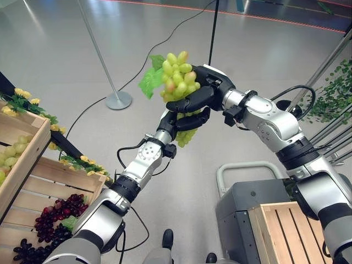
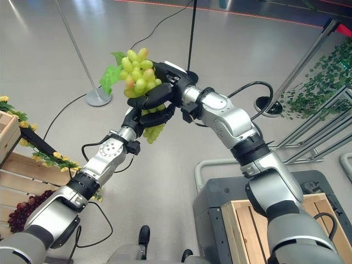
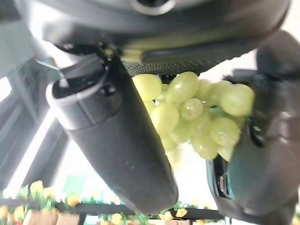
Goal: Pick up the fruits from the basket on one side to the basket on the other side
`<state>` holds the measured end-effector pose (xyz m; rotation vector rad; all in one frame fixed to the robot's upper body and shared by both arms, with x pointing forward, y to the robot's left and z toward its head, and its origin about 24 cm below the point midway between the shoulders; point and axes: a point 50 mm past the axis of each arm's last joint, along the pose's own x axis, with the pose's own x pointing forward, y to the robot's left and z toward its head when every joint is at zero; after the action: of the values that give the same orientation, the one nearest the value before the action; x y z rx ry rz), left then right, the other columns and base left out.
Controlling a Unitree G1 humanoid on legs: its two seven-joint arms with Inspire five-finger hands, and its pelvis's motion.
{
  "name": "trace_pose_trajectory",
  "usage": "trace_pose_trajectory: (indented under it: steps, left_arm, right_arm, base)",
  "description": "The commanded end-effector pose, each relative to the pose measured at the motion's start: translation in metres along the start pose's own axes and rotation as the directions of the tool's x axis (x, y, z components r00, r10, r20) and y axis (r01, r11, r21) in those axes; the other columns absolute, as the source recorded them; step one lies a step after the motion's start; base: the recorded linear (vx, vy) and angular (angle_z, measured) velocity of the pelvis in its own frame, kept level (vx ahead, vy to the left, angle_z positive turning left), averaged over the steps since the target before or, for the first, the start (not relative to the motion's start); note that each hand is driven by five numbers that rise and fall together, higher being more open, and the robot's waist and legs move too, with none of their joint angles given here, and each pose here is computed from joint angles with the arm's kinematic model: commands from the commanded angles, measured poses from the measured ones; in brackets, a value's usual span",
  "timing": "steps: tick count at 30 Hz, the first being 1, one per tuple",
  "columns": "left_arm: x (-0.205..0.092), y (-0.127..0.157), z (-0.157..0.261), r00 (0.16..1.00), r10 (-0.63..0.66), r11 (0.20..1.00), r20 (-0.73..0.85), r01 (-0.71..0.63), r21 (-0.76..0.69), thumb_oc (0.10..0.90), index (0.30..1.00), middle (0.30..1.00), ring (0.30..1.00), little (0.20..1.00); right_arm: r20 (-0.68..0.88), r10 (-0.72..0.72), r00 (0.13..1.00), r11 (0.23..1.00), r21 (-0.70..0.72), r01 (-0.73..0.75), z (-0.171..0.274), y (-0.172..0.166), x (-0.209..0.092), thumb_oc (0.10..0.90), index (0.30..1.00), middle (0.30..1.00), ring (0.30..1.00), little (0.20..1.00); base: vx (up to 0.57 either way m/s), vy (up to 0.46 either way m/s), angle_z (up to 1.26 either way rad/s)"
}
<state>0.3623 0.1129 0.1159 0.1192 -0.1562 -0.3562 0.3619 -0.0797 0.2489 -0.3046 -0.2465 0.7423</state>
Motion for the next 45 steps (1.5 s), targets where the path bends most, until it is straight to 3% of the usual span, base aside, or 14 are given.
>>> trace_pose_trajectory:
  steps: [1, 5, 12, 17, 19, 23, 28, 35, 41, 45]
  left_arm:
    - [0.006, 0.000, 0.018, 0.987, 0.059, 0.998, 0.152, -0.053, -0.044, 0.400, 0.300, 0.300, 0.300, 0.300]
    - [0.003, 0.012, 0.020, 0.983, 0.093, 0.995, 0.156, -0.088, -0.039, 0.400, 0.300, 0.300, 0.300, 0.300]
    - [-0.004, 0.026, 0.015, 0.983, 0.119, 0.993, 0.136, -0.116, -0.029, 0.400, 0.300, 0.300, 0.300, 0.300]
    - [-0.015, 0.036, 0.005, 0.985, 0.136, 0.990, 0.110, -0.130, -0.057, 0.400, 0.300, 0.300, 0.300, 0.300]
    - [-0.023, 0.032, -0.002, 0.986, 0.133, 0.990, 0.098, -0.128, -0.051, 0.400, 0.300, 0.300, 0.300, 0.300]
    - [-0.035, 0.028, -0.008, 0.986, 0.139, 0.989, 0.097, -0.133, -0.067, 0.400, 0.300, 0.300, 0.300, 0.300]
    - [-0.058, 0.021, -0.012, 0.986, 0.146, 0.987, 0.085, -0.140, -0.074, 0.400, 0.300, 0.300, 0.300, 0.300]
    - [-0.080, 0.018, -0.008, 0.992, 0.087, 0.995, 0.091, -0.083, -0.050, 0.400, 0.300, 0.300, 0.300, 0.300]
    - [-0.060, 0.000, 0.014, 0.982, -0.077, 0.996, 0.175, 0.085, -0.035, 0.400, 0.300, 0.300, 0.300, 0.300]
    - [-0.069, 0.007, 0.027, 0.975, -0.086, 0.996, 0.206, 0.088, -0.002, 0.400, 0.300, 0.300, 0.300, 0.300]
  right_arm:
    - [0.183, 0.092, 0.979, 0.962, -0.269, -0.040, 0.039, 0.013, 0.005, 0.800, 0.900, 0.900, 0.900, 0.900]
    - [0.129, 0.094, 0.987, 0.912, -0.409, -0.033, 0.044, 0.005, -0.004, 0.800, 0.900, 0.900, 0.900, 0.900]
    - [0.120, 0.077, 0.990, 0.928, -0.373, -0.026, 0.037, -0.006, -0.020, 0.800, 0.900, 0.900, 0.900, 0.900]
    - [0.188, 0.021, 0.982, 0.977, -0.210, 0.019, 0.023, -0.010, -0.036, 0.800, 0.900, 0.900, 0.900, 0.900]
    - [0.258, -0.044, 0.965, 0.996, -0.068, 0.063, 0.010, -0.005, -0.044, 0.800, 0.900, 0.900, 0.900, 0.900]
    - [0.301, -0.163, 0.940, 0.985, 0.098, 0.139, -0.015, 0.005, -0.057, 0.800, 0.900, 0.900, 0.900, 0.900]
    - [0.220, -0.235, 0.947, 0.945, 0.279, 0.170, -0.067, 0.029, -0.081, 0.800, 0.900, 0.900, 0.900, 0.900]
    - [0.104, -0.336, 0.936, 0.879, 0.390, 0.272, -0.103, 0.048, -0.095, 0.800, 0.900, 0.900, 0.900, 0.900]
    - [-0.085, -0.505, 0.859, 0.777, 0.389, 0.495, -0.145, 0.045, -0.122, 0.800, 0.900, 0.900, 0.900, 0.900]
    - [-0.177, -0.499, 0.848, 0.731, 0.439, 0.522, -0.168, 0.076, -0.156, 0.800, 0.900, 0.900, 0.900, 0.900]
  base:
    - [0.00, 0.000, 0.00]
    - [0.00, 0.000, 0.00]
    - [0.01, -0.010, -0.05]
    - [0.01, -0.026, -0.02]
    - [0.00, -0.068, 0.00]
    - [0.03, -0.069, -0.01]
    - [0.06, -0.103, 0.03]
    - [0.05, -0.040, 0.10]
    - [-0.02, 0.218, 0.97]
    - [0.03, 0.217, 0.94]
